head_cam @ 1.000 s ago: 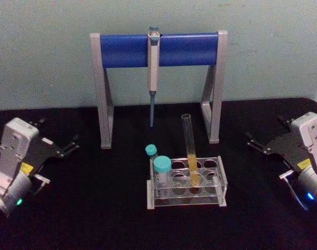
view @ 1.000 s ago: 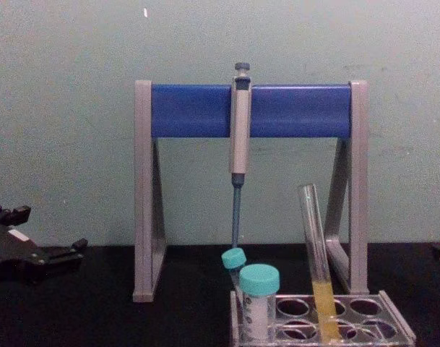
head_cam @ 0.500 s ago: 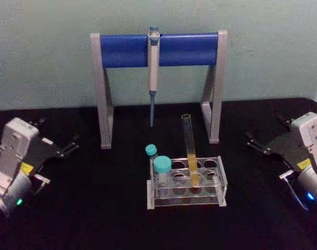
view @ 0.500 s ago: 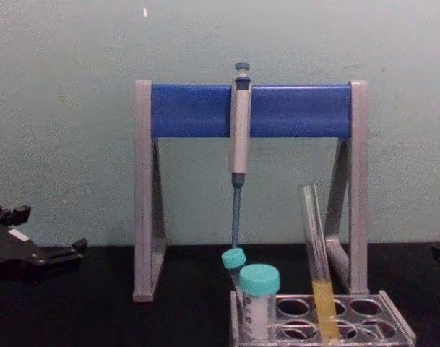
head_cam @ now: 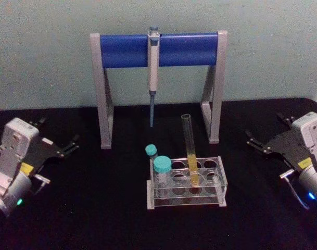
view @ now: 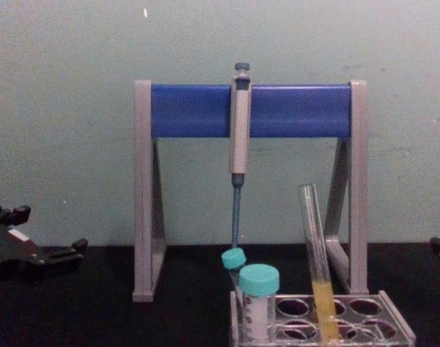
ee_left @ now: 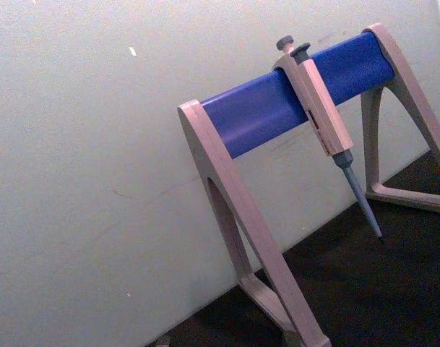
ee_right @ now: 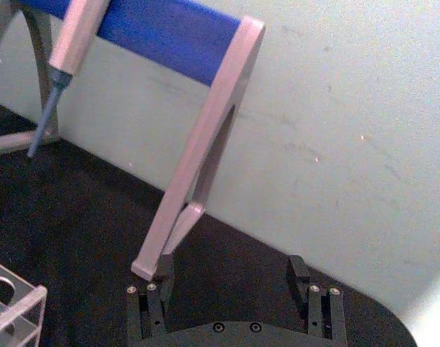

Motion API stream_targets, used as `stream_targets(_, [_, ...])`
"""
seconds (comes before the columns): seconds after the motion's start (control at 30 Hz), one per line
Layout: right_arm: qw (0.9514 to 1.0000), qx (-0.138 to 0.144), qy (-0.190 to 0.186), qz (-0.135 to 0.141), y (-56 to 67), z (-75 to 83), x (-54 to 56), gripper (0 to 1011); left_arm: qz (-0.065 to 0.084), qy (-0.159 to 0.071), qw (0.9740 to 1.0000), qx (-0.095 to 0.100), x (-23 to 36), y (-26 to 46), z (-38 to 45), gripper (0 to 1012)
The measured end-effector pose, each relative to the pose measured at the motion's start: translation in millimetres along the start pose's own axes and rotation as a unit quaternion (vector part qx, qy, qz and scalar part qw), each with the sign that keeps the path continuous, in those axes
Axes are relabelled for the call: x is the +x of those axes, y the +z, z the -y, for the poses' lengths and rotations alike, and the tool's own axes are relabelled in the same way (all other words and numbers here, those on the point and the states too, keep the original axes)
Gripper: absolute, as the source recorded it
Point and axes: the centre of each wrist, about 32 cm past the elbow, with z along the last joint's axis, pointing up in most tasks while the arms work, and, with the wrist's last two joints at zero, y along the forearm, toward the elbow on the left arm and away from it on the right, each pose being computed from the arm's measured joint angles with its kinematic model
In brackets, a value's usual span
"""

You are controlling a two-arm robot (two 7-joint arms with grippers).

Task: Pick up the test tube from the test tube rack, shake it, then place it back into the test tube rack.

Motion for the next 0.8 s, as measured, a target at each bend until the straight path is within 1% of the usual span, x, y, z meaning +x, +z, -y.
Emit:
stream_targets(0.07, [1.0000,0.009,0.003,0.001,1.6,0.5,0.4,1000,0.000,0.000,1.0000,0.000,0.0,0.0,0.0,1001])
stream_targets(0.1, [1.0000,0.009,0.003,0.001,1.6,0.5,0.4,1000,0.000,0.000,1.0000,0.000,0.0,0.0,0.0,1002])
stream_targets(0.2, [0.9996,0.025,0.011,0.000,3.7,0.8,0.3,1000,0.000,0.000,1.0000,0.000,0.0,0.0,0.0,1001])
stream_targets(0.3, [0.9983,0.051,0.028,-0.009,5.9,0.2,0.4,1000,0.000,0.000,1.0000,0.000,0.0,0.0,0.0,1001])
stream_targets(0.4, [0.9968,0.067,0.041,-0.017,7.7,-0.8,-0.1,1000,0.000,0.000,1.0000,0.000,0.0,0.0,0.0,1001])
stream_targets(0.47, [0.9950,0.081,0.053,-0.026,9.8,-2.0,-0.4,1000,0.000,0.000,1.0000,0.000,0.0,0.0,0.0,1001])
stream_targets(0.5, [0.9933,0.091,0.063,-0.034,11.9,-3.2,-1.0,1000,0.000,0.000,1.0000,0.000,0.0,0.0,0.0,1001])
stream_targets(0.63, [0.9894,0.108,0.083,-0.050,15.4,-5.3,-2.4,1000,0.000,0.000,1.0000,0.000,0.0,0.0,0.0,1001])
stream_targets(0.67, [0.9872,0.116,0.092,-0.059,17.0,-6.4,-3.2,1000,0.000,0.000,1.0000,0.000,0.0,0.0,0.0,1001])
stream_targets(0.73, [0.9848,0.122,0.102,-0.068,18.3,-7.6,-4.3,1000,0.000,0.000,1.0000,0.000,0.0,0.0,0.0,1001])
stream_targets(0.77, [0.9825,0.128,0.112,-0.077,19.5,-8.6,-5.3,1000,0.000,0.000,1.0000,0.000,0.0,0.0,0.0,1001])
stream_targets(0.8, [0.9814,0.130,0.116,-0.081,20.1,-9.3,-5.9,1000,0.000,0.000,1.0000,0.000,0.0,0.0,0.0,1001])
